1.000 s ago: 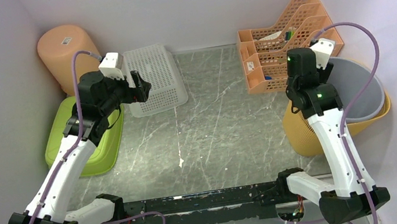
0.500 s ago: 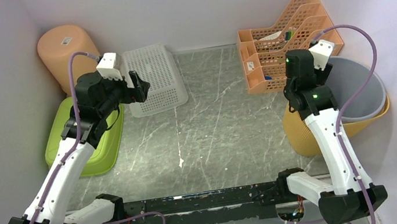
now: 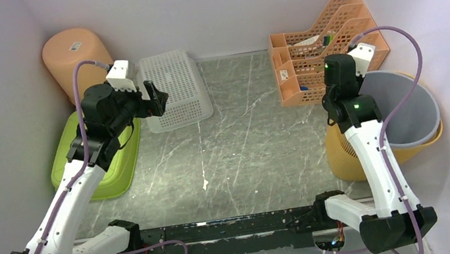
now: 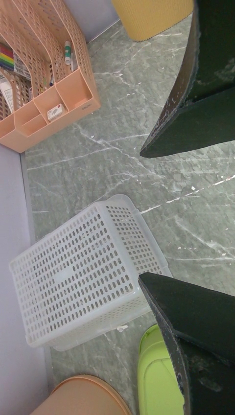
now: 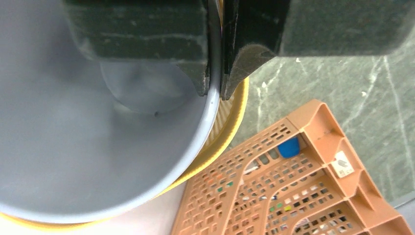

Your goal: Turn the large container upside down

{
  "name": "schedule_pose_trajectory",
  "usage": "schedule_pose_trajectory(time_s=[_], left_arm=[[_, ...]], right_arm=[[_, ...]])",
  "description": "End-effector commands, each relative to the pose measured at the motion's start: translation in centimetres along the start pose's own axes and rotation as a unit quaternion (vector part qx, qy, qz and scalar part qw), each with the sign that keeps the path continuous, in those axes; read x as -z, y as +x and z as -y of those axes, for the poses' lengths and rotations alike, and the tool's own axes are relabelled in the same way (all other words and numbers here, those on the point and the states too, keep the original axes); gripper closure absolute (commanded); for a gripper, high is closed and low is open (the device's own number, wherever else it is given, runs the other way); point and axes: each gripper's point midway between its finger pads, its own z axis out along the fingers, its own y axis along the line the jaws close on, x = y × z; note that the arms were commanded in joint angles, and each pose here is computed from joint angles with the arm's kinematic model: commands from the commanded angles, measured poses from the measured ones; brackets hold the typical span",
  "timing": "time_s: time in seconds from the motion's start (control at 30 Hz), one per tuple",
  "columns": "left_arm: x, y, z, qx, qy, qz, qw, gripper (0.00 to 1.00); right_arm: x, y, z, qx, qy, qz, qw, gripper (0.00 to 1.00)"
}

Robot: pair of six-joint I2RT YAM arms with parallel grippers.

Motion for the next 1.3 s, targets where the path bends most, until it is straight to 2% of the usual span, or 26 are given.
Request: schedule_pose_trajectory(time_s=[0.0,0.13,0.53,0.8,1.1,1.27], left_arm=[[0.2,-0.7,0.1,0.000,-0.001,0.016,1.000,0.00],[0.3,-0.9,0.0,0.001,-0.004,0.018,1.000,0.00],[0.9,-2.4,0.5,0.002,0.004,0.033,0.999,0.00],[1.0,-2.9,1.0,0.007,0.015,0.040,0.999,0.00],[1.0,-2.9,1.0,0.010,0.015,0.043,0.999,0.00],[1.2,-3.1,0.9,0.008,0.012,0.046,0.999,0.00]], right_arm=[[0.8,0.3,1.3,0.022,0.012,-0.017,1.000,1.00],[2.1,-2.3,2.1,0.002,0.013,0.009,1.000,1.00],[10.4,-15.5,5.6,-0.114,-0.032,0.135,0.984,1.00],[17.3,-22.4,8.9,-0.182,-0.089,0.256,0.945,1.00],[22.1,-25.6,11.9,-0.222,-0.113,0.339,0.907,1.00],[24.4,-26.7,10.4,-0.236,-0.195,0.370,0.877,1.00]])
